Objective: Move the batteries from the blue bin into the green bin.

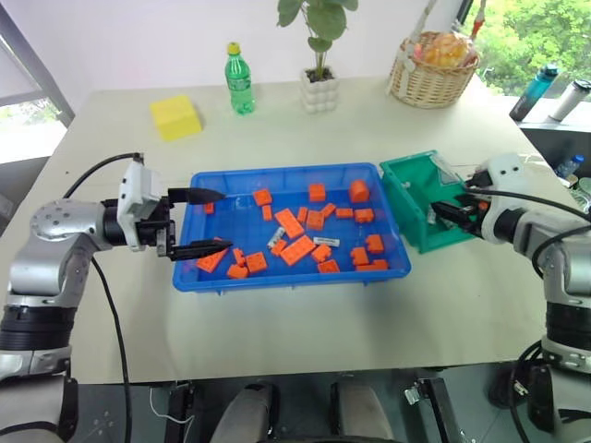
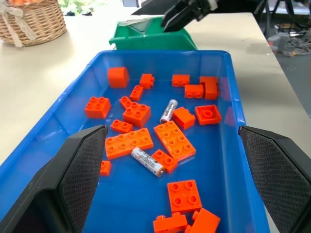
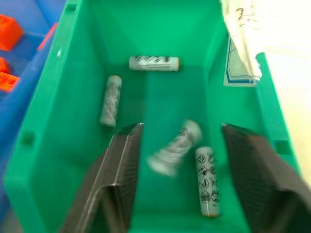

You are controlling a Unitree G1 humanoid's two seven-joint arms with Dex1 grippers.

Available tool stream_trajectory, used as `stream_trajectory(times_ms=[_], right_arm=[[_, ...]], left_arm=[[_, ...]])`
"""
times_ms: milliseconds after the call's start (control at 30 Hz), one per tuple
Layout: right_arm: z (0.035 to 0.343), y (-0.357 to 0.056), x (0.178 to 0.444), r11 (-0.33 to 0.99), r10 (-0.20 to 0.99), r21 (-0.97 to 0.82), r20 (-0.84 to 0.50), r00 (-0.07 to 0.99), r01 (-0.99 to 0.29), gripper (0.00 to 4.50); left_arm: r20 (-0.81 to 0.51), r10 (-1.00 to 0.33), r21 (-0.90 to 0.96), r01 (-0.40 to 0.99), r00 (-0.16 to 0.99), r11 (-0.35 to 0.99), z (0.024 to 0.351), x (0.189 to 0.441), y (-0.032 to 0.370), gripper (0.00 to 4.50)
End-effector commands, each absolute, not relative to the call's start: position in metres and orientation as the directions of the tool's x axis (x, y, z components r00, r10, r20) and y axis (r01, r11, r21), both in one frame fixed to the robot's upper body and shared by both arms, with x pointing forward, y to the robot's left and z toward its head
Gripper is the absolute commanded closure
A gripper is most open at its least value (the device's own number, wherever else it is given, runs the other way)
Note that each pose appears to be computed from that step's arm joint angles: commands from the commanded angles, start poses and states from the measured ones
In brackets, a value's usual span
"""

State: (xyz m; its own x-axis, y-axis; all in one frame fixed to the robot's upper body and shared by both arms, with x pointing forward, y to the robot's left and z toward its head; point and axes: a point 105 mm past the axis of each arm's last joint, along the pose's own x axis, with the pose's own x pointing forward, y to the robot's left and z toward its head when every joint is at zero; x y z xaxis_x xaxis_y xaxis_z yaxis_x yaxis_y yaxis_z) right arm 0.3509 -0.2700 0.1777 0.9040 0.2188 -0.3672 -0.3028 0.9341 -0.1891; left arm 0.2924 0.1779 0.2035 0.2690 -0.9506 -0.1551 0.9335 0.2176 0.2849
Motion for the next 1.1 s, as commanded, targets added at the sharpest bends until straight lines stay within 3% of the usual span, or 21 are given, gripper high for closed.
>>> stream_trajectory(times_ms=[33,267,400,433,467,567,733,1100], right_arm=[[0.233,-0.229,0.357,0.832,0.437,-0.266,-0.229,0.87,-0.487,2.05],[0.255,-0.122,0.355,0.537,0.766,-0.315,-0.206,0.608,-0.783,2.05],[0.247,-0.073,0.366,0.352,0.83,-0.424,-0.271,0.487,-0.834,0.86],[0.241,-0.063,0.367,0.266,0.841,-0.468,-0.315,0.441,-0.843,0.19],[0.234,-0.056,0.367,0.182,0.842,-0.501,-0.364,0.397,-0.846,0.04],[0.216,-0.039,0.367,-0.084,0.818,-0.555,-0.512,0.26,-0.827,0.04],[0.199,-0.015,0.38,-0.292,0.763,-0.582,-0.62,0.183,-0.759,0.04],[0.162,0.002,0.384,-0.459,0.698,-0.607,-0.698,0.159,-0.649,0.04]], left_arm=[[-0.143,-0.952,0.33,0.92,0.27,0.211,0.218,0.288,0.179,0.0],[-0.145,-0.945,0.324,0.917,0.292,0.234,0.215,0.286,0.181,0.0],[-0.143,-0.945,0.324,0.916,0.296,0.238,0.215,0.285,0.18,0.0],[-0.142,-0.945,0.324,0.916,0.296,0.238,0.215,0.284,0.18,0.0],[-0.143,-0.944,0.324,0.916,0.296,0.238,0.215,0.284,0.18,0.0],[-0.152,-0.943,0.325,0.916,0.296,0.235,0.215,0.283,0.181,0.0],[-0.147,-0.941,0.327,0.913,0.306,0.246,0.217,0.28,0.18,0.0],[-0.122,-0.92,0.336,0.887,0.374,0.316,0.221,0.275,0.185,0.0]])
